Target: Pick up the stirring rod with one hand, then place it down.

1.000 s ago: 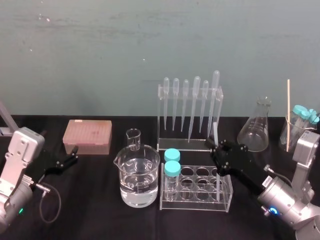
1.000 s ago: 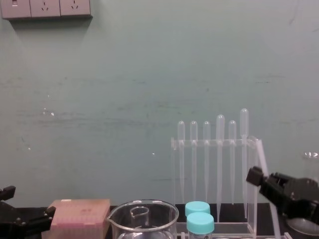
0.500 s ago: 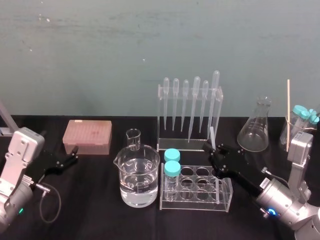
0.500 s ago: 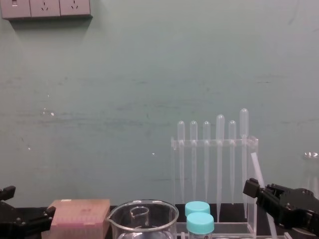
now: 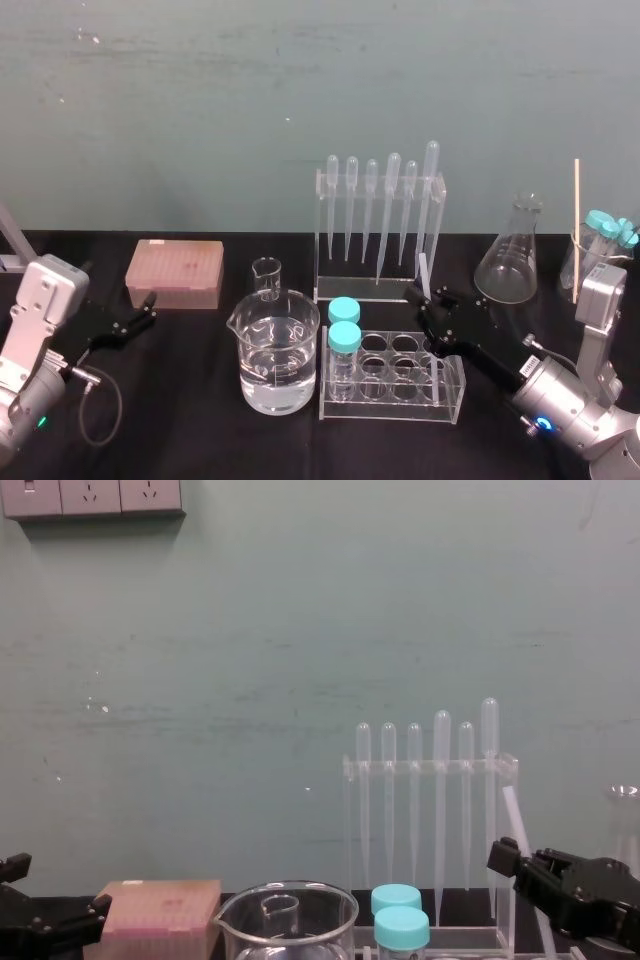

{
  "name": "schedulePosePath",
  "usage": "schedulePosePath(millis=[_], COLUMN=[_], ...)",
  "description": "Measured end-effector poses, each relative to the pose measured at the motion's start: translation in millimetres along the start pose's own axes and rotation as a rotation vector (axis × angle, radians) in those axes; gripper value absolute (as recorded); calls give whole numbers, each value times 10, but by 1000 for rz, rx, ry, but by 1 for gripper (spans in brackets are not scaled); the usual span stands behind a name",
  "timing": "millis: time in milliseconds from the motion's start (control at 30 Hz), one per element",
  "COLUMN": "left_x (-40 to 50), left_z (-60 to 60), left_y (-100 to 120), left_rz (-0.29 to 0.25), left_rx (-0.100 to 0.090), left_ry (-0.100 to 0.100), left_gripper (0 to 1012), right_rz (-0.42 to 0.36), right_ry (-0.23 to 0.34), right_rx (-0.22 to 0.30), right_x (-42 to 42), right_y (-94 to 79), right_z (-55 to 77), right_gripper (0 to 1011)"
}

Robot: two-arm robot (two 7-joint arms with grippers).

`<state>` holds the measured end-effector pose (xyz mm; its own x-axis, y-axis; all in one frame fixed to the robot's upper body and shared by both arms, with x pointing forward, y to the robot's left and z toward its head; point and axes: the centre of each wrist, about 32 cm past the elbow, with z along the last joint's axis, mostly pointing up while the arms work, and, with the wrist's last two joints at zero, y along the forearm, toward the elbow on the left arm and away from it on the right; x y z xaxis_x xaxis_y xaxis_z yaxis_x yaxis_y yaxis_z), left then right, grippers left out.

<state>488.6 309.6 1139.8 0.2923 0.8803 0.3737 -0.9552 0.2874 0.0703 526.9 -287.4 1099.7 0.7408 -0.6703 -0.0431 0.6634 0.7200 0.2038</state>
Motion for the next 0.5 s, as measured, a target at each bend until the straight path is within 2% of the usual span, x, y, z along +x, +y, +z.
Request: schedulePosePath(millis=[500], left_x=[0], left_z=[0], left_y=[0], left_rz=[0], left_rx=[0], left_ry=[0], left_gripper=[1000], right_rz=[0], right_ry=[-1], right_rx=[2], right_x=[-1], right_y=[1], right_z=[3], right_gripper=[537])
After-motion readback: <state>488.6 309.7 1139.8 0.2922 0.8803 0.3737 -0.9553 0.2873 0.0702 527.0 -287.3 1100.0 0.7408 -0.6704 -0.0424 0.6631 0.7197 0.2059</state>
